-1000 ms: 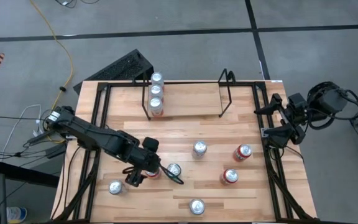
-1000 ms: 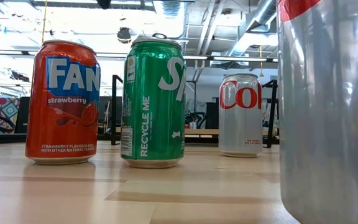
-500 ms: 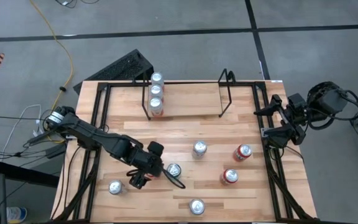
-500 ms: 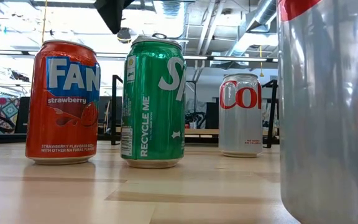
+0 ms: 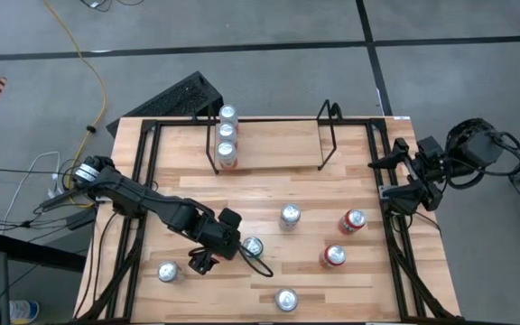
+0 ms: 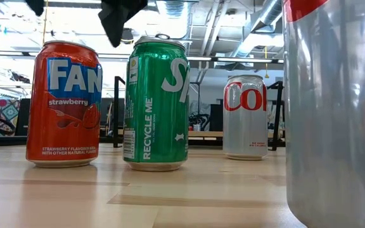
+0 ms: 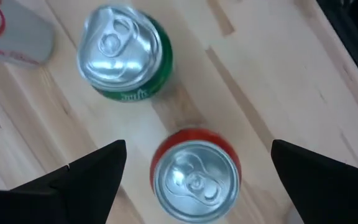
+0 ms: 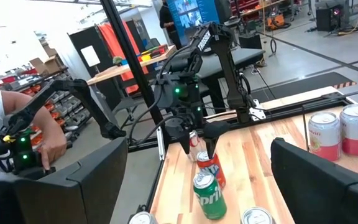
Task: Place canned beverage on shelf
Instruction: Put the top left red soda can on the shelf
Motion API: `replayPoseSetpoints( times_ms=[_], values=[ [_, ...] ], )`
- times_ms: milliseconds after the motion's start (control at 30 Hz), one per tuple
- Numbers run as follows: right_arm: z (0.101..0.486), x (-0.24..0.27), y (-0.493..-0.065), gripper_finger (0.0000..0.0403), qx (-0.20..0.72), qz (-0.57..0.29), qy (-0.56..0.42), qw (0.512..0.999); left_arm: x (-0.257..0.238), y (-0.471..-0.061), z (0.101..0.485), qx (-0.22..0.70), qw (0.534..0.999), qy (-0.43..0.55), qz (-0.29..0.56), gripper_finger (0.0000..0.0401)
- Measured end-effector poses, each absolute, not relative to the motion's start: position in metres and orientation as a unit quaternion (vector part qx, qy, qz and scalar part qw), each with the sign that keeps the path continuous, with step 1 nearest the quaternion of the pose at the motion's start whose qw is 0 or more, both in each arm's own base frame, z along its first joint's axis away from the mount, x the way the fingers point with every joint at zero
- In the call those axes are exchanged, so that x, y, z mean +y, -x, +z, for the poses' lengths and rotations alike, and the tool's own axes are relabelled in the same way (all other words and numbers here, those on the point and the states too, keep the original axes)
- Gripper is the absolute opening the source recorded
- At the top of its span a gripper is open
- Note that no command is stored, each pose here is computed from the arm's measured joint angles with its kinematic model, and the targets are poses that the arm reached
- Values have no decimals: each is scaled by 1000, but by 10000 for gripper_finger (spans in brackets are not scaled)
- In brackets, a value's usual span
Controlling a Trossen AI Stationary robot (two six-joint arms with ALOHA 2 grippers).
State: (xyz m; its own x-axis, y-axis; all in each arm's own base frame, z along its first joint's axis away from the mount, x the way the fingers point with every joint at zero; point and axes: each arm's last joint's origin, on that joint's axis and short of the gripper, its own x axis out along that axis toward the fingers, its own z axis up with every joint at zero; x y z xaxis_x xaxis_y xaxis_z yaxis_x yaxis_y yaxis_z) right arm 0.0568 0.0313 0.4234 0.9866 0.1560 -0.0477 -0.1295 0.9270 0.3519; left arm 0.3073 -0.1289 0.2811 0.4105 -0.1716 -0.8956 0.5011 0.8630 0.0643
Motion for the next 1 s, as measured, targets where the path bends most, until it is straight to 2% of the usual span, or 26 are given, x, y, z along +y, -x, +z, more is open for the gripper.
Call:
replayPoseSetpoints(
  times_ms=[333,567,1000],
  values=[
    [423,31,-57,369,39,72,-175,981,-129,-305,280,513,814,-169,-213,387],
    [423,31,-57,369,39,72,-175,981,-127,-300,262,525,807,-146,-228,387],
    [423,31,-57,369,40,72,-175,981,-123,-299,264,500,796,-211,-268,387]
  ],
)
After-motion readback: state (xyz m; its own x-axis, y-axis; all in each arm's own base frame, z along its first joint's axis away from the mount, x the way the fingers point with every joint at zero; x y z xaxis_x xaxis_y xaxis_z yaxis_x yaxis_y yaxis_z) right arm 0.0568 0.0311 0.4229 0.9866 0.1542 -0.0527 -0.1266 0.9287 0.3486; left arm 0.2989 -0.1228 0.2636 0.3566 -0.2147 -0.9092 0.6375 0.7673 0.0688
